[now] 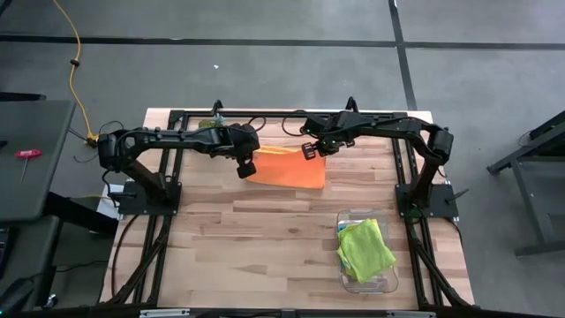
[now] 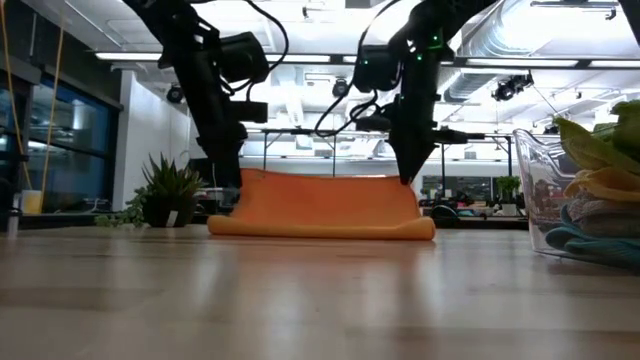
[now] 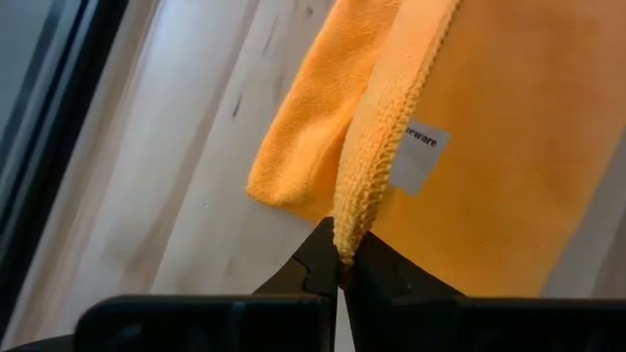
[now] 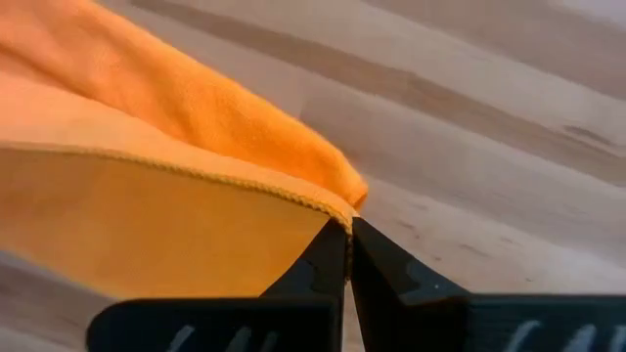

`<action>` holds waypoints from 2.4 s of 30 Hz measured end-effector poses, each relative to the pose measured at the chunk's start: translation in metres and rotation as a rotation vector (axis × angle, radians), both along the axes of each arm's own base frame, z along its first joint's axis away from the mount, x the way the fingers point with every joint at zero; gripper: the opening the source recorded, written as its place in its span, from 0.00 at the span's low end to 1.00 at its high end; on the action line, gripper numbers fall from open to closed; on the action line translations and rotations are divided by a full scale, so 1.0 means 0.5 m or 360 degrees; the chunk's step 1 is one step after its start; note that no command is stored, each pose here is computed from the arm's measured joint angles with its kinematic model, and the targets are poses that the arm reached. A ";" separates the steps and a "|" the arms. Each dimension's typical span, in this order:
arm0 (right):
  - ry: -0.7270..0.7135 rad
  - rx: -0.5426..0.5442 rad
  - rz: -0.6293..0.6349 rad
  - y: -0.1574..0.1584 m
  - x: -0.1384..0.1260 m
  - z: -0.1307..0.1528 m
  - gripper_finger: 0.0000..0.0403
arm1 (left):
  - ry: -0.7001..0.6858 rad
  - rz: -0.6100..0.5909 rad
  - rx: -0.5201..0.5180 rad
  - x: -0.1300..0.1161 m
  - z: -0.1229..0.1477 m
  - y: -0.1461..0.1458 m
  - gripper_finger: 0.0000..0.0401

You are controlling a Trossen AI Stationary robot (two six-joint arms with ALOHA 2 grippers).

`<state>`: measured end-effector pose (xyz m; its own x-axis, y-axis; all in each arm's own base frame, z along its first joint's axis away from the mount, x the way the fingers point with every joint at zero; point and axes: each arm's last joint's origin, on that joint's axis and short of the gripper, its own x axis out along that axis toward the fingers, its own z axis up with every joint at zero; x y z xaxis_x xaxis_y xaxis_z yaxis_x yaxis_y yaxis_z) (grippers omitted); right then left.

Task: Fold microfiber towels
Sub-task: Fold the orange microfiber cloth

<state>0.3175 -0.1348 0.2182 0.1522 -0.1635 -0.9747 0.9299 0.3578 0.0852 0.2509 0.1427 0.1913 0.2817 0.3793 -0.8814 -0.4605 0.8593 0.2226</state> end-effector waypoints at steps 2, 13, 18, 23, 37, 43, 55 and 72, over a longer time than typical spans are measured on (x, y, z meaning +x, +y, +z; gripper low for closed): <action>-0.0017 -0.0018 -0.0010 -0.001 0.003 0.000 0.00 | 0.0017 0.0004 0.0028 -0.001 0.000 0.001 0.00; -0.0029 -0.0047 -0.0117 -0.003 0.003 0.001 0.10 | 0.0007 0.0016 0.0158 0.005 0.006 0.008 0.09; 0.0017 -0.0122 -0.0121 -0.005 0.001 0.001 0.31 | 0.0052 0.0090 0.0236 -0.002 0.007 0.020 0.21; 0.0096 -0.0191 -0.0099 -0.009 -0.010 0.006 0.47 | 0.0189 0.0132 0.0294 -0.025 0.006 0.040 0.33; 0.0468 -0.0207 0.0454 0.073 -0.069 0.043 0.51 | -0.0426 -0.0059 -0.0082 -0.062 0.023 0.012 0.42; 0.0052 -0.0070 0.0291 0.104 -0.103 -0.003 0.51 | -0.0726 -0.0122 -0.0161 -0.070 -0.011 -0.055 0.41; -0.0581 0.0168 -0.0372 0.097 -0.111 -0.106 0.51 | -0.1008 -0.0022 -0.0053 -0.040 0.013 -0.097 0.41; -0.0646 0.0284 -0.0418 0.094 -0.068 -0.178 0.51 | -0.1061 0.0046 -0.0068 -0.038 0.016 -0.098 0.41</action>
<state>0.2837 -0.0878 0.1290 0.5001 -0.0832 -0.8619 0.8659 0.0637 0.4962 0.2320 0.0939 0.1994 0.7615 0.3635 -0.5366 -0.5106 0.8464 -0.1512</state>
